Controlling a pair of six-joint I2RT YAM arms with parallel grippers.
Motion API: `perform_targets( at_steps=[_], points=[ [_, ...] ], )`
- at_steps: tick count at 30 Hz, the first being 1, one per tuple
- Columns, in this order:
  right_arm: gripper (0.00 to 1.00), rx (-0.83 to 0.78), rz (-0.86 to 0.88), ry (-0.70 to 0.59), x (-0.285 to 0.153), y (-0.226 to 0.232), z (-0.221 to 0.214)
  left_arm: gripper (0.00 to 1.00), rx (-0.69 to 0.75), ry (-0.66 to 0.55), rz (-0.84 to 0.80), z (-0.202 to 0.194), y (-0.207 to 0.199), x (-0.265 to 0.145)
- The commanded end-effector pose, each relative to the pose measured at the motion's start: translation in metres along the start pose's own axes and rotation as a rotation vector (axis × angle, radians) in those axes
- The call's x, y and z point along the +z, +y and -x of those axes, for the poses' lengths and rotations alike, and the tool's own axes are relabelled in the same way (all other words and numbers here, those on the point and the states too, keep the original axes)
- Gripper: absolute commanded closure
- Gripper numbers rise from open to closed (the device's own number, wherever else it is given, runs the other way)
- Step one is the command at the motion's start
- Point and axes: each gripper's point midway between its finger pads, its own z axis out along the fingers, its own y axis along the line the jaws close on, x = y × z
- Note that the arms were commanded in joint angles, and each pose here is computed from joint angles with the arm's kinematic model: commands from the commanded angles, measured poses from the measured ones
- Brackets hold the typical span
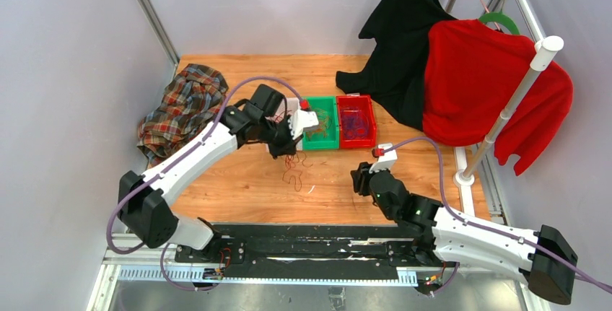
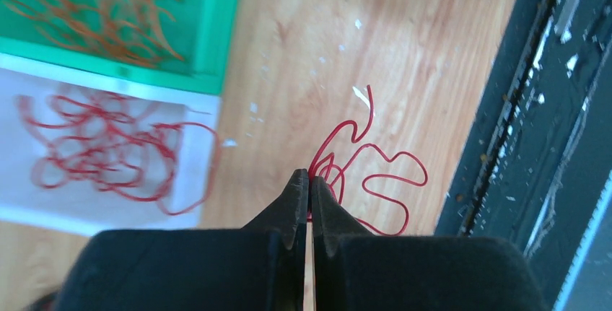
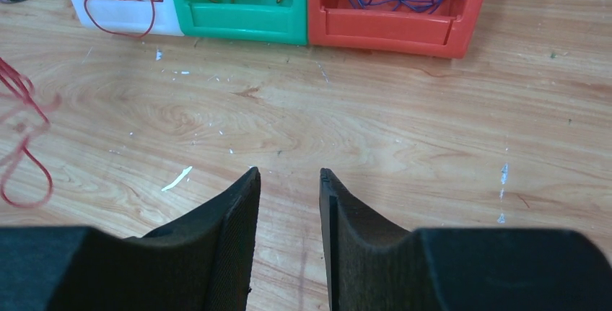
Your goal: Untangle the cables
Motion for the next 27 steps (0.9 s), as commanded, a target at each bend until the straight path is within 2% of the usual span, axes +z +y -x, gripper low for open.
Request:
perform_targets(
  at_steps=[1,9,16,19,23,25,27],
  points=[
    [0.64,0.01,-0.009,-0.037,-0.001,-0.001,0.02,0.99,0.065,-0.028,0.147,0.031,0.022,-0.035],
    [0.64,0.01,-0.039,-0.055,-0.001,-0.011,0.028,0.99,0.161,-0.05,0.504,0.067,0.117,-0.056],
    [0.64,0.015,-0.067,-0.061,0.0,-0.02,0.031,0.99,0.09,-0.036,0.696,0.064,0.203,-0.049],
    [0.64,0.016,-0.076,-0.064,0.0,-0.024,0.033,0.99,0.065,-0.02,0.709,0.051,0.216,-0.033],
    [0.62,0.025,-0.092,-0.066,0.001,-0.03,0.036,0.99,0.025,0.005,0.671,0.026,0.214,-0.005],
    [0.62,0.028,-0.096,-0.069,0.001,-0.031,0.039,0.89,0.007,0.009,0.663,0.016,0.212,0.004],
    [0.61,0.031,-0.102,-0.07,0.001,-0.033,0.041,0.69,-0.014,0.026,0.643,0.007,0.209,0.012]
  ],
)
